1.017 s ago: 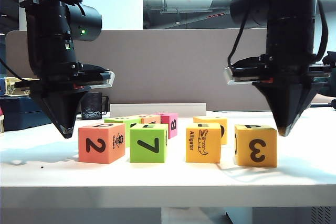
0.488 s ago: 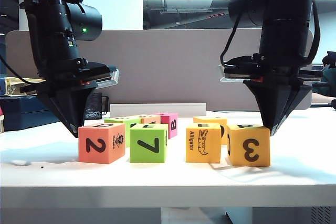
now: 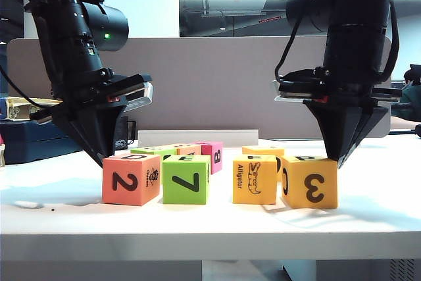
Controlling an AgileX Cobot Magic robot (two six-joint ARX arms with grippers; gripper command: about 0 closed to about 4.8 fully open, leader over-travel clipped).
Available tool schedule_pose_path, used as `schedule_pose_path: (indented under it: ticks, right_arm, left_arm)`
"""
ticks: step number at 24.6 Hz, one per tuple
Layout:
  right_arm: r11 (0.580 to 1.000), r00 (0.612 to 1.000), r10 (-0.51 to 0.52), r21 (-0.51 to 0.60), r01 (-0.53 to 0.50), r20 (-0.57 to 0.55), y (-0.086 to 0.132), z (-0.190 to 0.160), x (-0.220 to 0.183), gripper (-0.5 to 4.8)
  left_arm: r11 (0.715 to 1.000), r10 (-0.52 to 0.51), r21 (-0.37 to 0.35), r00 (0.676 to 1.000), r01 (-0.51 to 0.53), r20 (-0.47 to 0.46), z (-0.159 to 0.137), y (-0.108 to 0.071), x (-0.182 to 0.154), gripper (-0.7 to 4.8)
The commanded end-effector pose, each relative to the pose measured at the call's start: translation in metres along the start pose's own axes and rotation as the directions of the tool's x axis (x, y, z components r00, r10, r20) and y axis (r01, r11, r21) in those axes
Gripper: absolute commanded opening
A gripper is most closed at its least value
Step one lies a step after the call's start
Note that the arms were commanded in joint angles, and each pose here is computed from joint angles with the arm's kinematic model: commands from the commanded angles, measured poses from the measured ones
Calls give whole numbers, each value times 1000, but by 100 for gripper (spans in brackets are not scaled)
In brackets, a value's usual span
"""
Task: Select the appropriate blocks from the scattered letter blocks on the table and arrange them in a row to spell out "DEEP".
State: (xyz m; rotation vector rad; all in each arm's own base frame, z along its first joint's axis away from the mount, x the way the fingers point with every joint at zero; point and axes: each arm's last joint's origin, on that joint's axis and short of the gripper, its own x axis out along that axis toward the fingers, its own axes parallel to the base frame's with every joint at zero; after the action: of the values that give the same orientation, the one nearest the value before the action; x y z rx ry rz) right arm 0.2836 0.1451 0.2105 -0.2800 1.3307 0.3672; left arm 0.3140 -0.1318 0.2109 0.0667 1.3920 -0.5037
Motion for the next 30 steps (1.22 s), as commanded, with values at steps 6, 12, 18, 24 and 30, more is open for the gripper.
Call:
schedule_pose_path:
  ticks: [6,12,18,24,30]
  right_arm:
    - [998,997,66,-4,-66,38,2,4,-1,-1]
    - [997,996,72,-4,-72,42,2,4,0,-1]
    - [996,994,92,-7,-92,60,3,6,0,-1]
    - [995,994,95,-7,-95,59,3,6,0,-1]
    - [996,994,93,-6,-93,53,3,6,0,-1]
  left_arm:
    - [997,-77,5,997,77,8,1,-7,0,-6]
    - [994,-105,24,994,105,15,1,-14,1,-6]
    - [992,-128,26,991,127,31,4,-19,3,-6]
    - [987,-153,46,988,152,12,5,-28,12,-6]
    - [989,-140,52,990,139,13,5,-29,13,-6]
